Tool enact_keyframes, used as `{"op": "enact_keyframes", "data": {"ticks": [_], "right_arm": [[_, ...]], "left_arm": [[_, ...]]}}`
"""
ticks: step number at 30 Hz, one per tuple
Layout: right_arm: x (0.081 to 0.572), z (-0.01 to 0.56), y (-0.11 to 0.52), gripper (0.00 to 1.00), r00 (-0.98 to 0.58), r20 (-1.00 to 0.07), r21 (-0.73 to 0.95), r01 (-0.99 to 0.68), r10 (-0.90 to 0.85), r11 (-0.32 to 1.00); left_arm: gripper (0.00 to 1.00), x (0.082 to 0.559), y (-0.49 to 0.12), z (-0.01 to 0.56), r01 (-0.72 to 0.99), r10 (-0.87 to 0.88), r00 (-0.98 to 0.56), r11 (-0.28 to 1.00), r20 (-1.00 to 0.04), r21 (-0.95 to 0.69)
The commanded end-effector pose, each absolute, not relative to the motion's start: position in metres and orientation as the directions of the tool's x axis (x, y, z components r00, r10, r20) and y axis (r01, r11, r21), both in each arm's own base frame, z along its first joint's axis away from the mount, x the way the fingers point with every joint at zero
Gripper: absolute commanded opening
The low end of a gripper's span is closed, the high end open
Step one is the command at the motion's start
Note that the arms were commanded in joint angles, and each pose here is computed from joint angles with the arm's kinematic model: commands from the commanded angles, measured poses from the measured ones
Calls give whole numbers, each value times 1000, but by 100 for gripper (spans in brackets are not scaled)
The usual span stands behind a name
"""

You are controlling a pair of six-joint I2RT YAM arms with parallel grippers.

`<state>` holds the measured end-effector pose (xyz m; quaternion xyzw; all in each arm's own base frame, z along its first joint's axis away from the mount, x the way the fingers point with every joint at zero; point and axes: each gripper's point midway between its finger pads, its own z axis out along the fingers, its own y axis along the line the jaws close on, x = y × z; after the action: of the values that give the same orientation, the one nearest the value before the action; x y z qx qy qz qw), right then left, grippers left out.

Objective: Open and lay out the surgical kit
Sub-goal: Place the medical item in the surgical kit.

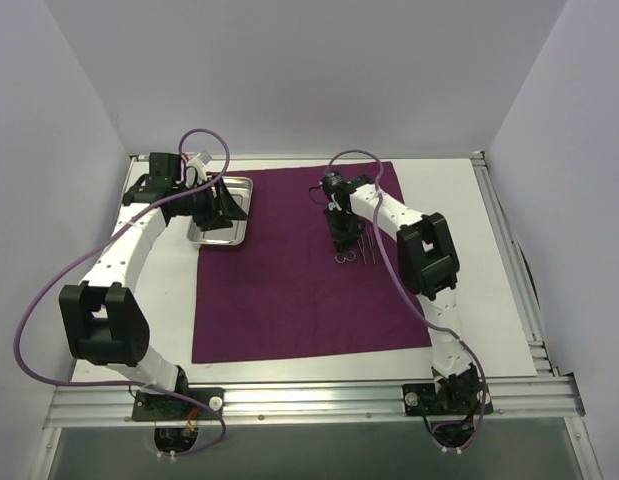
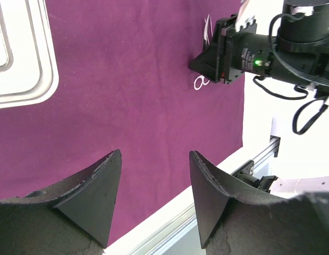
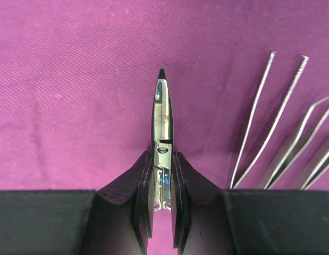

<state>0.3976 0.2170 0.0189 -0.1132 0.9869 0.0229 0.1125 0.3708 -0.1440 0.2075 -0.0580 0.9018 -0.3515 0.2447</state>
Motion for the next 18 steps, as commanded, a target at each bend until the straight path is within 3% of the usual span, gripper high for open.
{"op": "enact_keyframes", "data": {"ticks": [1, 18], "right_arm": [[393, 16, 211, 9, -956, -202, 6, -221, -215, 975], [382, 1, 217, 17, -969, -165, 24, -191, -185, 981]], "left_arm": [[62, 371, -143, 226, 100, -289, -849, 735, -443, -670], [63, 370, -146, 223, 102, -280, -860, 724, -426, -682]]}}
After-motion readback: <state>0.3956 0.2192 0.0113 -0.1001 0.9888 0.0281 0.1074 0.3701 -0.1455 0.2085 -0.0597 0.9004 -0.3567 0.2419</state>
